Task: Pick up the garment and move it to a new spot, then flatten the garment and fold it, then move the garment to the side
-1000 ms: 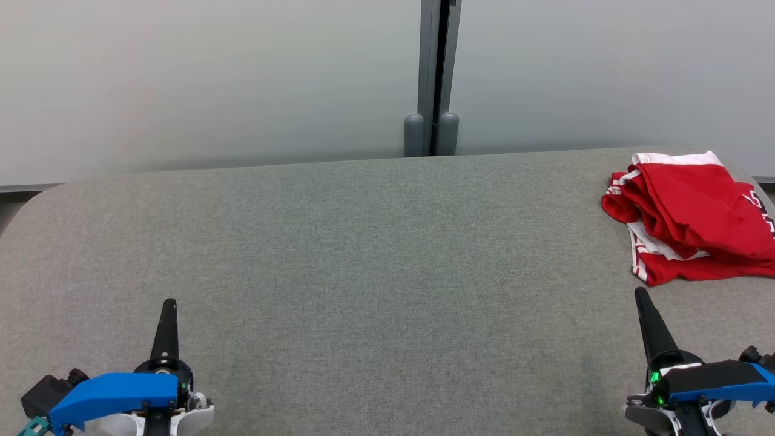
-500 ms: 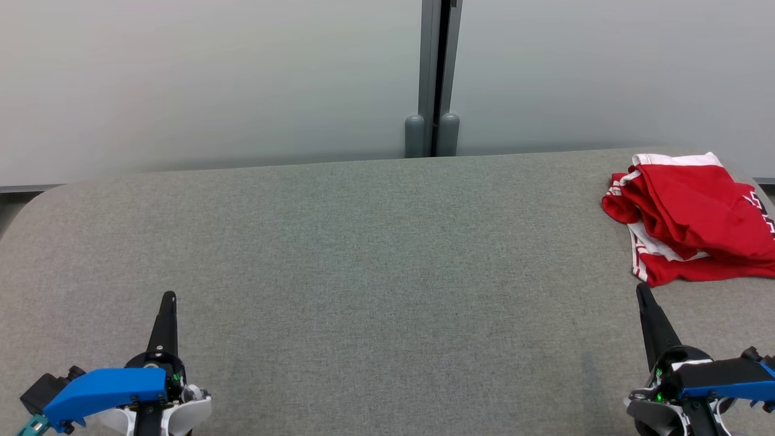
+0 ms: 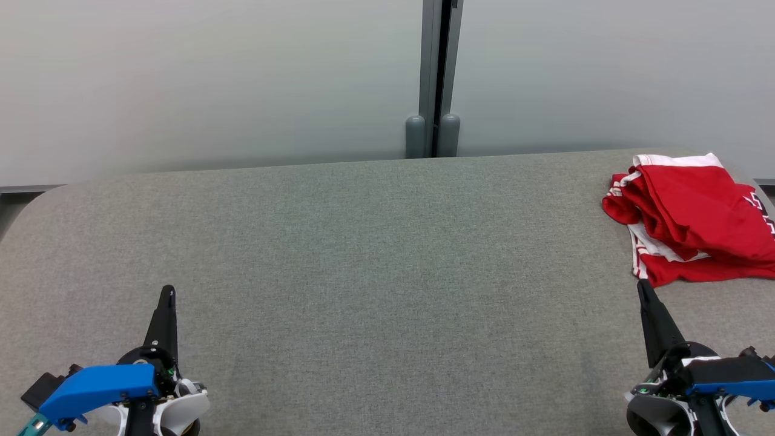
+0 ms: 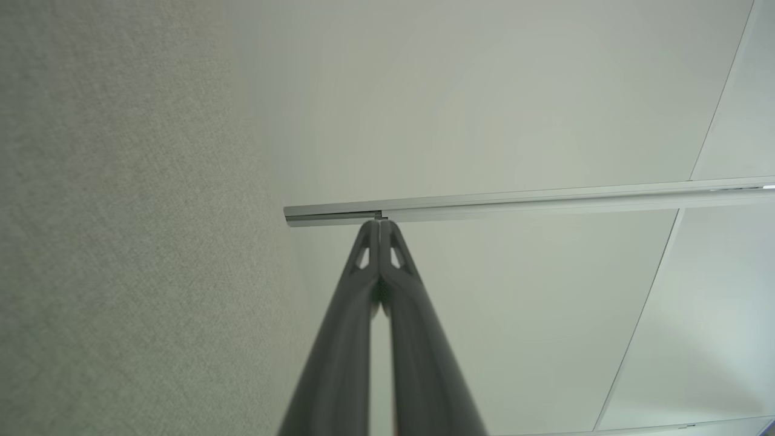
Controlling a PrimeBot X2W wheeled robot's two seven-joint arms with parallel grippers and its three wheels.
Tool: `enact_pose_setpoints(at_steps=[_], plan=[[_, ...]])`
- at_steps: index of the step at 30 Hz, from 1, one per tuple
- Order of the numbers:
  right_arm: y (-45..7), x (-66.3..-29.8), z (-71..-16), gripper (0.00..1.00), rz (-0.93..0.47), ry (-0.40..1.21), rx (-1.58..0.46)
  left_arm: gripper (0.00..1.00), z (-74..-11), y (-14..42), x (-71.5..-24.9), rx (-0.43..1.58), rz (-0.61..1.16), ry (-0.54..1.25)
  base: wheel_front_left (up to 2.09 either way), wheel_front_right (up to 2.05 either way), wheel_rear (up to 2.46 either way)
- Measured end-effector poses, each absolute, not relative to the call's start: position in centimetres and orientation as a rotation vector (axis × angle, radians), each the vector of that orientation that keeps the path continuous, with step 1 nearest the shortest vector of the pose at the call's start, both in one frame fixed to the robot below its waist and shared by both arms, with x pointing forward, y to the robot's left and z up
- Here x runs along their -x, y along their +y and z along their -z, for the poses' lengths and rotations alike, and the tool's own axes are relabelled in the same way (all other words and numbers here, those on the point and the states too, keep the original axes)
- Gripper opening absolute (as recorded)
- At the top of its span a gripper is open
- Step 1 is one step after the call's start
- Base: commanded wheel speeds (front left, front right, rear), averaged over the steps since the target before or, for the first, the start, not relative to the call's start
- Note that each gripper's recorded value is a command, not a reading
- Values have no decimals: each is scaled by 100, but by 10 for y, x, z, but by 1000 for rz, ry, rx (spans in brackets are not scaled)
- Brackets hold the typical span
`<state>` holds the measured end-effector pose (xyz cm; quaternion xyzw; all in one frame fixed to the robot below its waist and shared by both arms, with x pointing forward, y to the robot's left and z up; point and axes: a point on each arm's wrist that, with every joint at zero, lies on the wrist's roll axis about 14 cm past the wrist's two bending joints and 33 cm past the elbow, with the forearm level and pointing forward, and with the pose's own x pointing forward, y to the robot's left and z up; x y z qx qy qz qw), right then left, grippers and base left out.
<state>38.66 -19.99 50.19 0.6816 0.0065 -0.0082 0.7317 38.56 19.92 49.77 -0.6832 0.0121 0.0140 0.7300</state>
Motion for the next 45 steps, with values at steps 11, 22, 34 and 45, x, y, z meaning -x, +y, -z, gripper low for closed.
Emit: enact_pose_setpoints(at_steps=[11,22,34,45], plan=[[-200,-387,-504,0,7,8,-1572,0,-503,200,-388,1576,-12,12,0,0,0],[-200,-388,-505,0,6,7,-1572,0,-503,200,-388,1576,-12,12,0,0,0],[-200,-388,-505,0,6,7,-1572,0,-503,200,-388,1576,-12,12,0,0,0],[-200,-388,-505,0,6,7,-1572,0,-503,200,-388,1576,-12,12,0,0,0]])
